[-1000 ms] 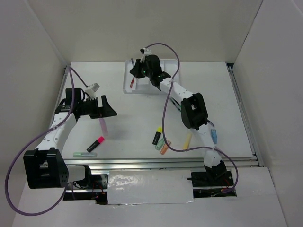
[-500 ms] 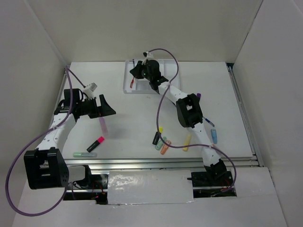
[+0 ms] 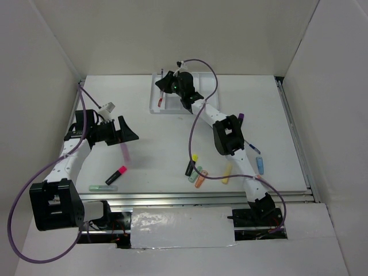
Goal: Sort the stationery into containers
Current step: Place the pen in the storage box.
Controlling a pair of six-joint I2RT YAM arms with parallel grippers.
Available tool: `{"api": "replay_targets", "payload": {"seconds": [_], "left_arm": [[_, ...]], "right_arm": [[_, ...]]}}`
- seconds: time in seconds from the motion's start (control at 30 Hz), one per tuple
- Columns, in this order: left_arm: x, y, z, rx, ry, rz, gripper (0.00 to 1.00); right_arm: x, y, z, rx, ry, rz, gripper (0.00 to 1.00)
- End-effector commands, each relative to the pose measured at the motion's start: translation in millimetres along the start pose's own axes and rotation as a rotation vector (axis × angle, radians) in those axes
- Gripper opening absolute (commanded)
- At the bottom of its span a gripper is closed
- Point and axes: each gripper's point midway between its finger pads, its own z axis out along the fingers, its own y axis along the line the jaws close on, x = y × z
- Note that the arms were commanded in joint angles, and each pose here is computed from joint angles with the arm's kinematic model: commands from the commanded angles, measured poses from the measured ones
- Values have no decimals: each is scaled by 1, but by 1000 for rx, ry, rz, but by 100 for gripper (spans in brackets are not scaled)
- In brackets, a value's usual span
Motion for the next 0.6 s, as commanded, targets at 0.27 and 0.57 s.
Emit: {"api": "replay_targets", "payload": {"seconds": [0.27,0.57], "left_arm": [[-8,-4,-4,30,-27,-11,99],[-8,-1,-4,19,-27,-12,99]], "right_arm": [[-27,9,4,-12,-82,23,36],[-32,18,-2,-40,-87,-18,41]]}}
